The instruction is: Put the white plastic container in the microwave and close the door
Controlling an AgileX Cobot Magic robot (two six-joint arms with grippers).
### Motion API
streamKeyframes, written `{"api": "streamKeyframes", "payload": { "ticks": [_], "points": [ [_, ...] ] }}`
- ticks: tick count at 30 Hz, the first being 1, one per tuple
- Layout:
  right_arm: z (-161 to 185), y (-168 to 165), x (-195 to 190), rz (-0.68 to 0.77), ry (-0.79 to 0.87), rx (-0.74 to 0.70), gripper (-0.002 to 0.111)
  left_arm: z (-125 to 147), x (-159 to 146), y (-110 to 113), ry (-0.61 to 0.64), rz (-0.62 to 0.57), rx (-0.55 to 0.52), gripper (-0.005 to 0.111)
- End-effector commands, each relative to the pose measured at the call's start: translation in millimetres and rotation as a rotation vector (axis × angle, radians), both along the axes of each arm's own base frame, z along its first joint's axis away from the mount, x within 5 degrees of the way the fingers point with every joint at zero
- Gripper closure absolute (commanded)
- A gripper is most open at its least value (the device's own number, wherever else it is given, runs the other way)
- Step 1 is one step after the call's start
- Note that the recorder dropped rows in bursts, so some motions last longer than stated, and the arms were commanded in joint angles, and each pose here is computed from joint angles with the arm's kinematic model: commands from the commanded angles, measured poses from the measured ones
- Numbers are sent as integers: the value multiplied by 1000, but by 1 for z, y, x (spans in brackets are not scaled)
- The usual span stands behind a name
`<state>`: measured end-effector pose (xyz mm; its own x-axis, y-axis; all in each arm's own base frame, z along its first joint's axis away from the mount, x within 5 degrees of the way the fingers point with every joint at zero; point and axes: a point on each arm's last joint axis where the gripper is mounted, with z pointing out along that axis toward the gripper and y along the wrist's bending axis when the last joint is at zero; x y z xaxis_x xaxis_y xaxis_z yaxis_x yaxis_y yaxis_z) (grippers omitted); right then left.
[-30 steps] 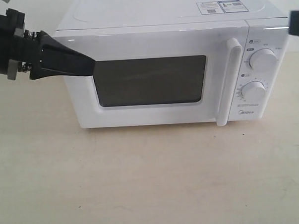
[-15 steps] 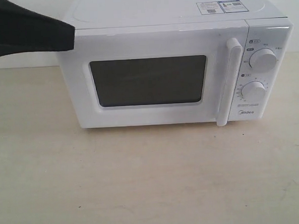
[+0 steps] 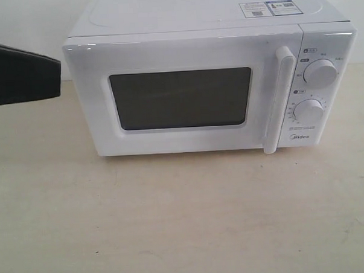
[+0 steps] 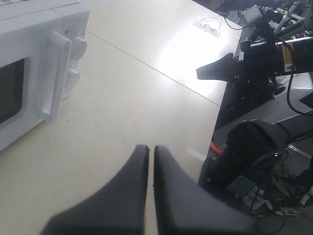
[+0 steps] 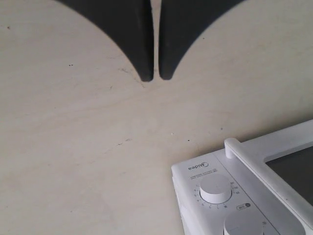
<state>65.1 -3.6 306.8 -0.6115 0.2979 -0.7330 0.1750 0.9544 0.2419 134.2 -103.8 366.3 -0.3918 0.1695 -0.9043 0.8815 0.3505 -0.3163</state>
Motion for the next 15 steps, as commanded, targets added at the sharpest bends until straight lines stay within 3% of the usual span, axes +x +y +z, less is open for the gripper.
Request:
{"api": "streamKeyframes", "payload": {
  "ticks": [1, 15],
  "points": [
    [-1, -1, -1, 5, -2, -10, 108, 2, -4, -1, 7, -3, -27, 102],
    [-1, -1, -1, 5, -2, -10, 108, 2, -4, -1, 24, -5, -37, 102]
  ]
}}
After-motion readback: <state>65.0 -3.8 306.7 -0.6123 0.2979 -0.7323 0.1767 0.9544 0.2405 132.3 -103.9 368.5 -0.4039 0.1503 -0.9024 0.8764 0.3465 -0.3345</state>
